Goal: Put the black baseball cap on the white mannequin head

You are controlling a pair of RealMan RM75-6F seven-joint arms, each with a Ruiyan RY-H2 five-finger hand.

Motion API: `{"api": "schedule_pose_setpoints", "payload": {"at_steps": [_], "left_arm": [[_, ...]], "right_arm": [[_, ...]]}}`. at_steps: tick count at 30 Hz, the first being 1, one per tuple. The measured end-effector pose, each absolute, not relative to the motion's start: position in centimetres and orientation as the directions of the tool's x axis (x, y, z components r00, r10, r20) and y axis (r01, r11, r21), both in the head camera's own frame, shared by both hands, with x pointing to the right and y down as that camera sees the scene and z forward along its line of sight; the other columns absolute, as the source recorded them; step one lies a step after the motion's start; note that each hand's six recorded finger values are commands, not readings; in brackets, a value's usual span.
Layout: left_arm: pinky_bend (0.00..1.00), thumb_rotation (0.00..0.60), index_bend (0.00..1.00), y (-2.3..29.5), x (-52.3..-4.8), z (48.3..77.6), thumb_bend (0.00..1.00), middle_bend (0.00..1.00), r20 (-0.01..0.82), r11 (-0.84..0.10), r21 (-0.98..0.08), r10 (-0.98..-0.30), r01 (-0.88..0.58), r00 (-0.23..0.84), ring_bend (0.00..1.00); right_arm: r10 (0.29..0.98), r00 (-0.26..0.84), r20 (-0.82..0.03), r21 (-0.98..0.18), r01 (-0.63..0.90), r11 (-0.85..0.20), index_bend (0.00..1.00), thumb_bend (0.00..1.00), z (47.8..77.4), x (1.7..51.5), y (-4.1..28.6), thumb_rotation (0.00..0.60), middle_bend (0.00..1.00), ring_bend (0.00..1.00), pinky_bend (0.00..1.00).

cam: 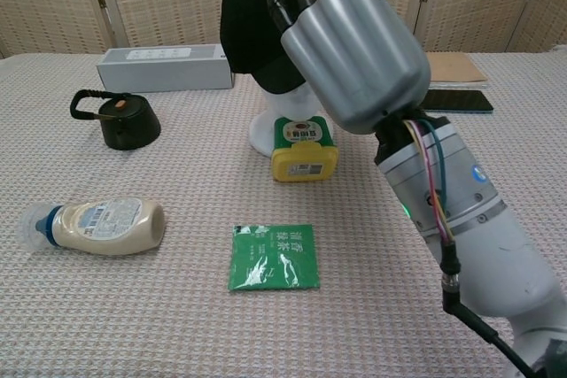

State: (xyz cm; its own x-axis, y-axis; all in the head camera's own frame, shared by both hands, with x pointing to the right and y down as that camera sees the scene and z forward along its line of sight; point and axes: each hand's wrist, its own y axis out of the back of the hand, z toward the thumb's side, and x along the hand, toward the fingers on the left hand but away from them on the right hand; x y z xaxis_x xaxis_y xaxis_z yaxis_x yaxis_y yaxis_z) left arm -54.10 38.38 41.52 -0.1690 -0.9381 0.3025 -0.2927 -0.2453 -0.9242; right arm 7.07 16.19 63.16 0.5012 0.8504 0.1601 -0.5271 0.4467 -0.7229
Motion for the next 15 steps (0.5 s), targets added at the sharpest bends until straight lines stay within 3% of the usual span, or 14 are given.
{"api": "schedule_pose_setpoints", "payload": {"at_steps": [4, 9, 15], "left_arm": [[0.14, 0.600, 0.20, 38.3, -54.1, 41.6, 0.09, 0.05, 0.305, -0.248, -0.924, -0.937, -0.292, -0.171, 0.04], [0.14, 0.600, 0.20, 38.3, -54.0, 41.6, 0.09, 0.05, 0.304, -0.248, -0.926, -0.938, -0.285, -0.170, 0.04], [0.14, 0.600, 0.20, 38.3, -53.7, 41.8, 0.09, 0.05, 0.302, -0.253, -0.930, -0.939, -0.265, -0.165, 0.04]], "right_arm": [[0.876, 0.468, 0.112, -0.746, -0.542, 0.385, 0.00, 0.17, 62.6, 8.1, 17.2, 0.600, 0.09, 0.31, 0.63], [0.890, 0.449, 0.077, -0.792, -0.514, 0.328, 0.00, 0.17, 61.0, 10.7, 18.8, 0.600, 0.08, 0.30, 0.63], [0.933, 0.359, 0.021, -0.892, -0.415, 0.180, 0.00, 0.17, 58.8, 17.0, 20.2, 0.600, 0.08, 0.27, 0.58]]}}
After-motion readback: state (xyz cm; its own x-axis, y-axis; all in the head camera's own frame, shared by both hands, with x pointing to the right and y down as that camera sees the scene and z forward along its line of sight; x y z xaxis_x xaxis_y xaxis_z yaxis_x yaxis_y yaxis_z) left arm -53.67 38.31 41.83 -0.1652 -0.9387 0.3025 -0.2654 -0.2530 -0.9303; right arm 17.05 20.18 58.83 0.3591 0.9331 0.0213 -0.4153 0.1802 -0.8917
